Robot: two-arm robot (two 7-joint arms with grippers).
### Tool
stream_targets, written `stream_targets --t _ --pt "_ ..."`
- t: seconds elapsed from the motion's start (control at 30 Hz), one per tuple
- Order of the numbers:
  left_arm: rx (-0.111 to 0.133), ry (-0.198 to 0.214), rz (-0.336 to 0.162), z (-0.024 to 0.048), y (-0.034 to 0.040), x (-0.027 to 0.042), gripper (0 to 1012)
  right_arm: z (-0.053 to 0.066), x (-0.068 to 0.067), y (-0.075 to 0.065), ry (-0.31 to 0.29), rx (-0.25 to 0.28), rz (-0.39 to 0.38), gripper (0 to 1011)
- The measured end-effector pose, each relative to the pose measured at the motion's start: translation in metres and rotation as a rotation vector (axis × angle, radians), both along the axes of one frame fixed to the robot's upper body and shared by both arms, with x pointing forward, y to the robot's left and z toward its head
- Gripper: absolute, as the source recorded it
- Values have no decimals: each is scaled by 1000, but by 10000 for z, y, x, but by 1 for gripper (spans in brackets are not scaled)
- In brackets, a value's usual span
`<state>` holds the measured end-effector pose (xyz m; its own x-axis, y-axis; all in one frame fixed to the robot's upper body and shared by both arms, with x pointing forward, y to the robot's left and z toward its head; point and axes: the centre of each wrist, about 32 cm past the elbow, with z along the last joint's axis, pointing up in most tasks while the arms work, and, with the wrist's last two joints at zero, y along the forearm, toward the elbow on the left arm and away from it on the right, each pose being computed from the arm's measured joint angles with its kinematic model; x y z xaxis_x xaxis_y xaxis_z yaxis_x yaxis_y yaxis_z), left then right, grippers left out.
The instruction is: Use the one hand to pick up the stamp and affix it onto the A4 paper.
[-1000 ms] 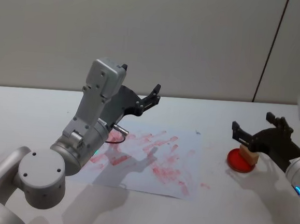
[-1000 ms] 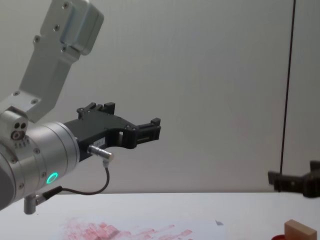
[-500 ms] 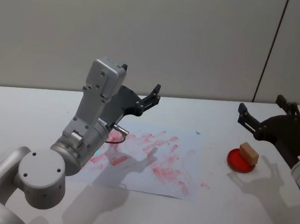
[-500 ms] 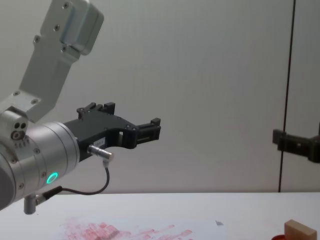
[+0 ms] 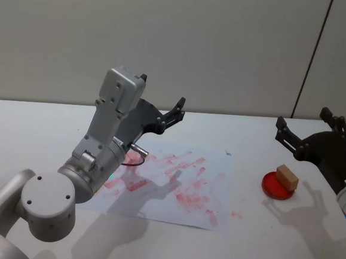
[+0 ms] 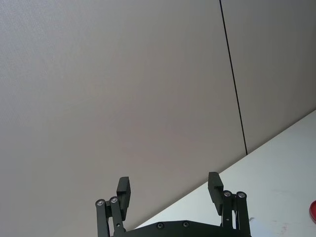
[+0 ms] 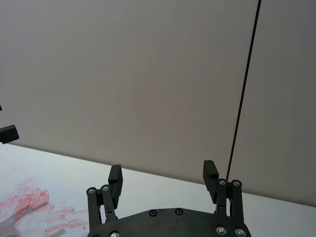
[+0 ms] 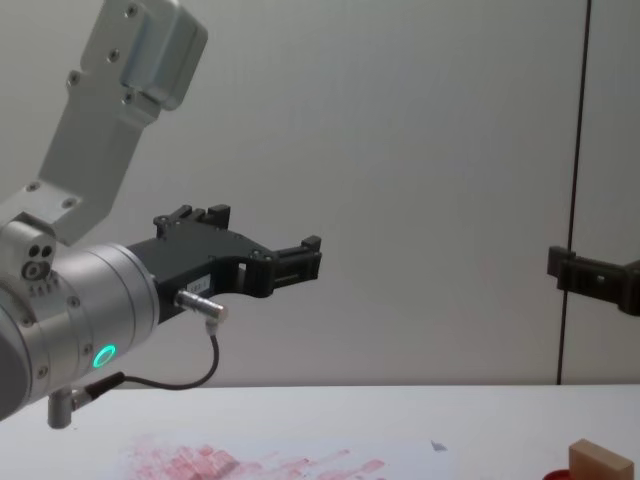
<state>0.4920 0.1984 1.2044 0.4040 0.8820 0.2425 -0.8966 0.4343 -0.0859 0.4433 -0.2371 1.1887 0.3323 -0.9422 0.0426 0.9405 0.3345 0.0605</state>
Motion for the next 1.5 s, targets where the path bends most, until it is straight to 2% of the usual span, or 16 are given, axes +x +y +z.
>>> stream_targets --t 0.53,0.8,1.0,1.17,1.5 --pt "0 0 0 0 0 0 1002 16 -46 -54 15 10 -2 1001" --pt "0 0 0 0 0 0 1001 9 -165 -157 79 -2 -25 1001" --pt "0 0 0 0 0 0 1001 -21 -222 -229 137 -42 -54 1001" --pt "0 0 0 0 0 0 1001 -58 -185 -261 175 -83 -72 1001" --pt "0 0 0 0 0 0 1001 -149 31 -206 228 -139 -61 1001"
